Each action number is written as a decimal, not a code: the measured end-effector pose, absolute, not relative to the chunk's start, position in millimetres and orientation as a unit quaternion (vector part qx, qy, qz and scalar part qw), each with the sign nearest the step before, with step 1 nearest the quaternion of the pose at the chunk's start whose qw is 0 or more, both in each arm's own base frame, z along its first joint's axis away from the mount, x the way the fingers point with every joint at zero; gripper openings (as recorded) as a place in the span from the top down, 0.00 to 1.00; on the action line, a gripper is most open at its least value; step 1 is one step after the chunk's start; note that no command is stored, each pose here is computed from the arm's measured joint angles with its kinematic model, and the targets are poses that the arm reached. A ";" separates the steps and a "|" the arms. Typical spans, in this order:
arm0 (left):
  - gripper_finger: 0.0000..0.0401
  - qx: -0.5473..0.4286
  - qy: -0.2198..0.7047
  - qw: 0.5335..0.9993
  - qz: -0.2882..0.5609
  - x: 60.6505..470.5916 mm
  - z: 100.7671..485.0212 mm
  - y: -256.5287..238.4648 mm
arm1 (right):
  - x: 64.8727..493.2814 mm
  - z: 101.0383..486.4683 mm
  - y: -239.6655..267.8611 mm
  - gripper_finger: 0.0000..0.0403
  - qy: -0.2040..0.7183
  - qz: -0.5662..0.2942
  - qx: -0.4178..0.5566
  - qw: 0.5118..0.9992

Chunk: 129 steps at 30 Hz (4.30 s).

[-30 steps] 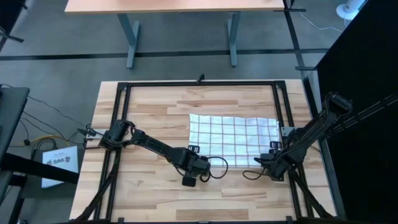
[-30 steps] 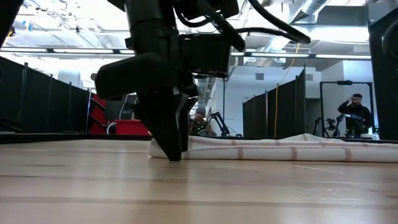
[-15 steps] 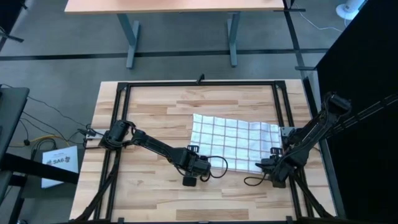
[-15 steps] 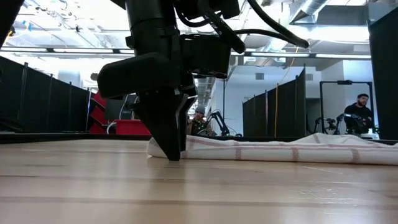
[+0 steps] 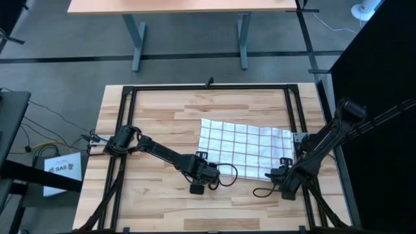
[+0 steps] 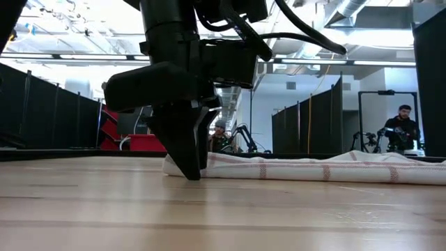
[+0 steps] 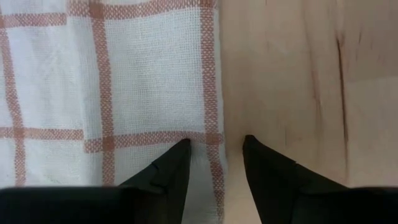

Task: Roll towel
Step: Roll the towel

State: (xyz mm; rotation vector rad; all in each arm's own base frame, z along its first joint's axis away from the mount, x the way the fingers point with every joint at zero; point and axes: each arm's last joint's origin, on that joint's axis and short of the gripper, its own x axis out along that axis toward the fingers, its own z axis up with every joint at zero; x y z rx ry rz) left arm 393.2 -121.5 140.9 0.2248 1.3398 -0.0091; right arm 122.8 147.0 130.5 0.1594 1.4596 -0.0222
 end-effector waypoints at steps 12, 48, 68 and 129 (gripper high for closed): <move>0.99 0.093 0.630 0.771 0.000 391.0 140.2 -120.7 | 118.6 140.5 146.4 0.97 0.662 -0.020 0.109 0.742; 1.00 -0.012 0.610 0.790 -0.068 386.5 207.8 -31.8 | 101.7 197.0 123.6 1.00 0.613 -0.058 0.251 0.747; 0.96 0.020 0.606 0.794 -0.048 380.5 174.9 32.2 | 99.8 150.9 93.4 0.92 0.618 -0.130 0.284 0.722; 0.58 -0.030 0.639 0.762 0.095 314.9 154.3 -136.5 | 159.6 142.6 109.9 0.60 0.602 0.050 0.048 0.795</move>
